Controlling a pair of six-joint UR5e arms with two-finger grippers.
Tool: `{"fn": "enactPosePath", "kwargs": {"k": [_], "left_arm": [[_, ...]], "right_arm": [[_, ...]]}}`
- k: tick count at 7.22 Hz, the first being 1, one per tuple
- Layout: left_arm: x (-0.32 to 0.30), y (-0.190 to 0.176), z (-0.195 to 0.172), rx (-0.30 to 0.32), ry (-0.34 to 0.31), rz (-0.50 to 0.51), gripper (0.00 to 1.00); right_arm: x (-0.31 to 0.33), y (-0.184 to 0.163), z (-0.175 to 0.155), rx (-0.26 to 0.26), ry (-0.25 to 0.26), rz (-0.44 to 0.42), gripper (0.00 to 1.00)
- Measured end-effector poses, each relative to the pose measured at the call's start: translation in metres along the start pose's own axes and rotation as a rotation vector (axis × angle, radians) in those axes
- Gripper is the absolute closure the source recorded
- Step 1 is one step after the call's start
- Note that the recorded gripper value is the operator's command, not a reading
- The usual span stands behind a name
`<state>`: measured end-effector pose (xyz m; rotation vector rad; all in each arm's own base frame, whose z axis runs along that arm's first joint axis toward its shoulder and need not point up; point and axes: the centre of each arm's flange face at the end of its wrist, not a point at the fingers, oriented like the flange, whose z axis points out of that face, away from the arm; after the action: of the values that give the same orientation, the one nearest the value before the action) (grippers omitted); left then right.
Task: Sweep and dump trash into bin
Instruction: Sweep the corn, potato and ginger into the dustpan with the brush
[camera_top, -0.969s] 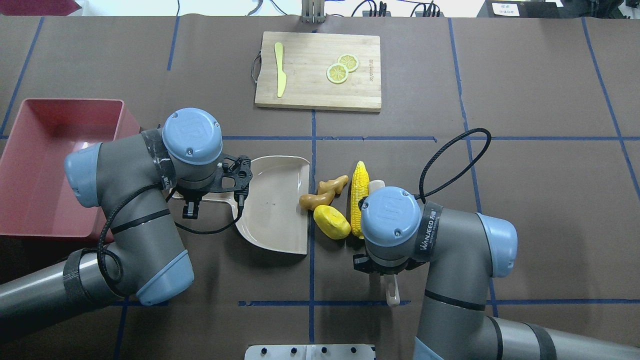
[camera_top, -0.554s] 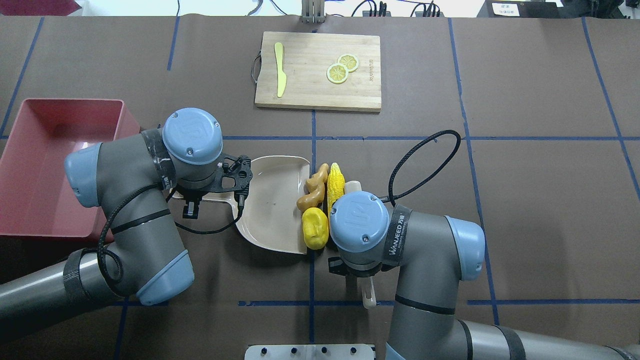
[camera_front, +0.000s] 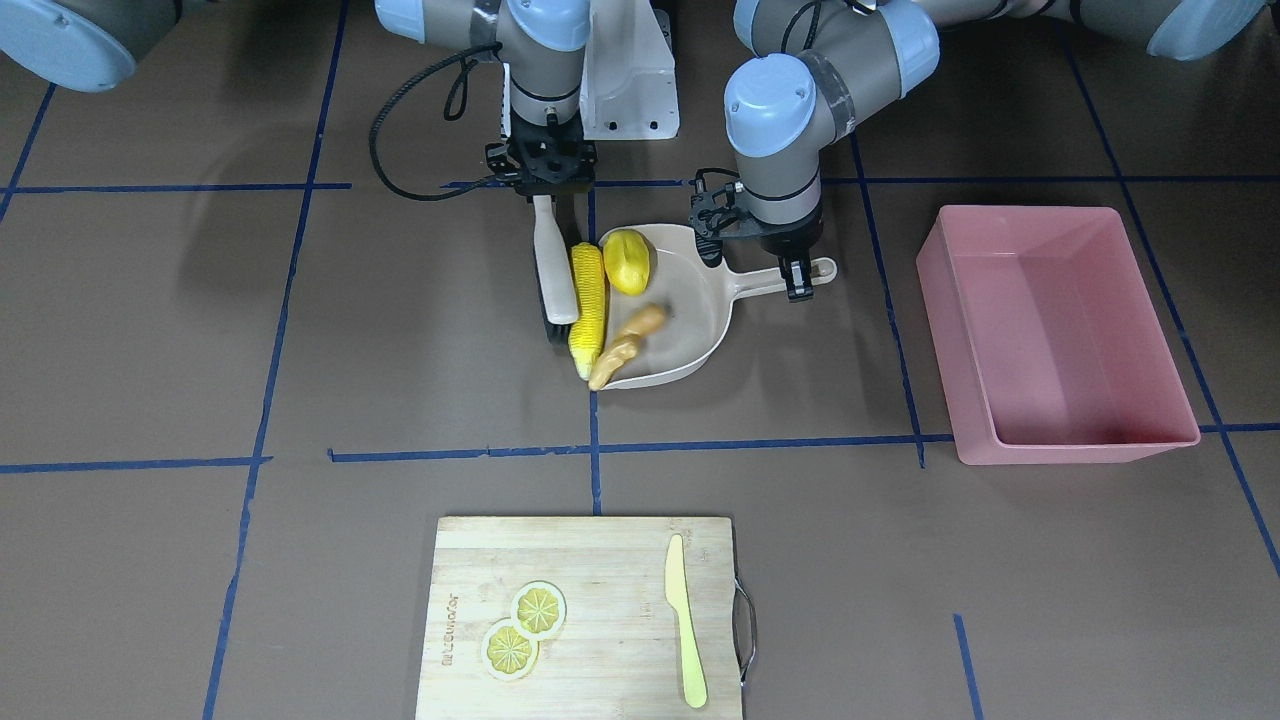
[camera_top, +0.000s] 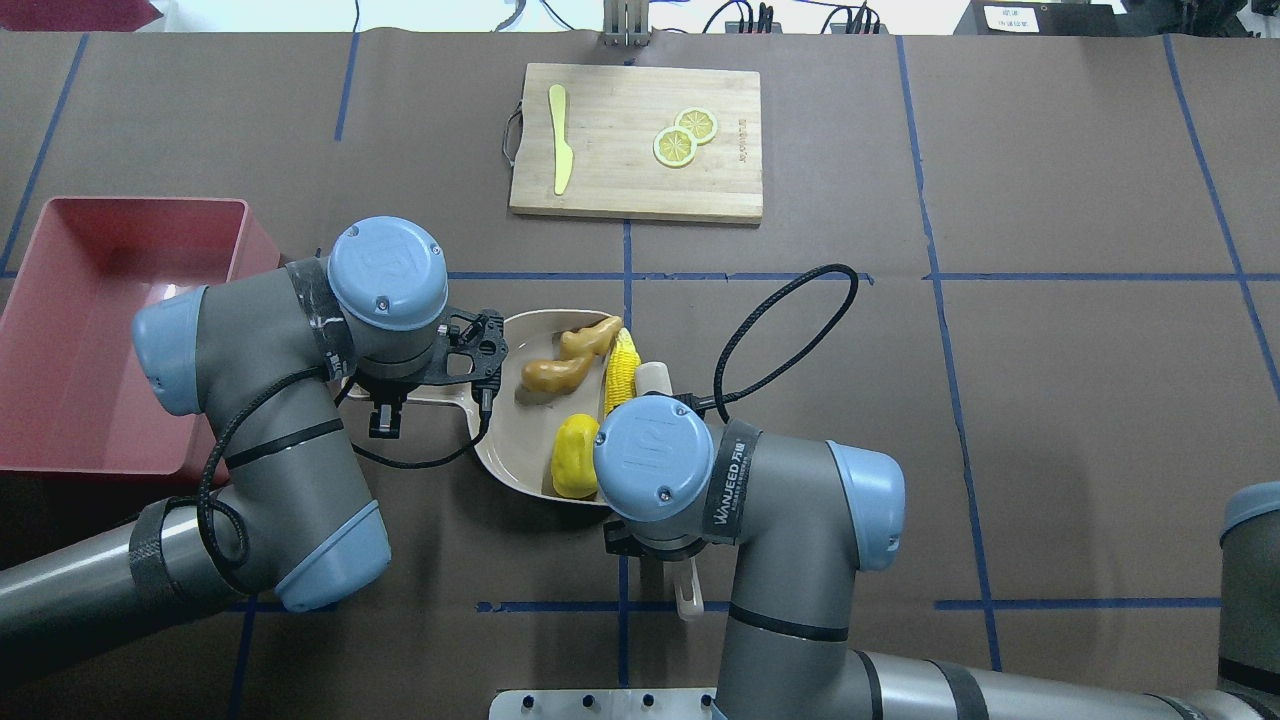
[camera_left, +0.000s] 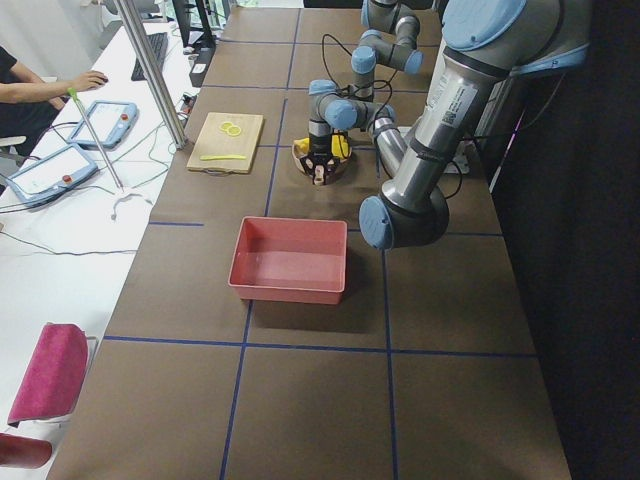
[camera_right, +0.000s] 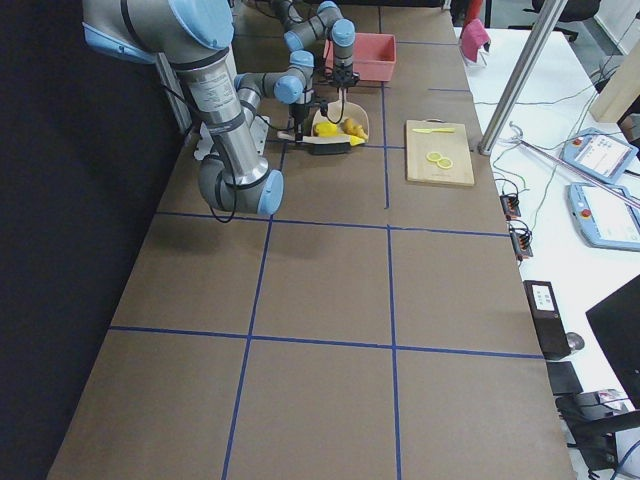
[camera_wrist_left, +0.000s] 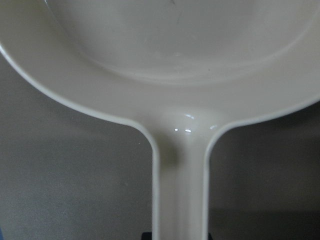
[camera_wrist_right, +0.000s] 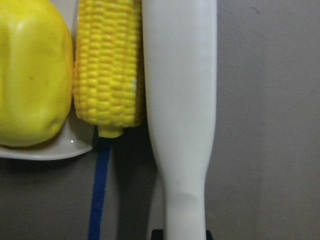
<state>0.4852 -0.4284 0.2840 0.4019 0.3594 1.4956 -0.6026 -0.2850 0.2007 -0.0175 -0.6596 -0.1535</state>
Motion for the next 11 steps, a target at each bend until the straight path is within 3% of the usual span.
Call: {"fn": "enactPosePath", "kwargs": {"k": [3, 11], "left_arm": [[0.000, -0.001, -0.002, 0.003, -0.002, -0.006, 0.99], [0.001, -0.003, -0.004, 0.010, 0.000, -0.006, 0.99]], "right_arm": [[-0.018, -0.005, 0.010, 0.008, -0.022, -0.014, 1.00], [-0.051, -0.012, -0.011, 0.019, -0.077, -0.030, 1.00]]}}
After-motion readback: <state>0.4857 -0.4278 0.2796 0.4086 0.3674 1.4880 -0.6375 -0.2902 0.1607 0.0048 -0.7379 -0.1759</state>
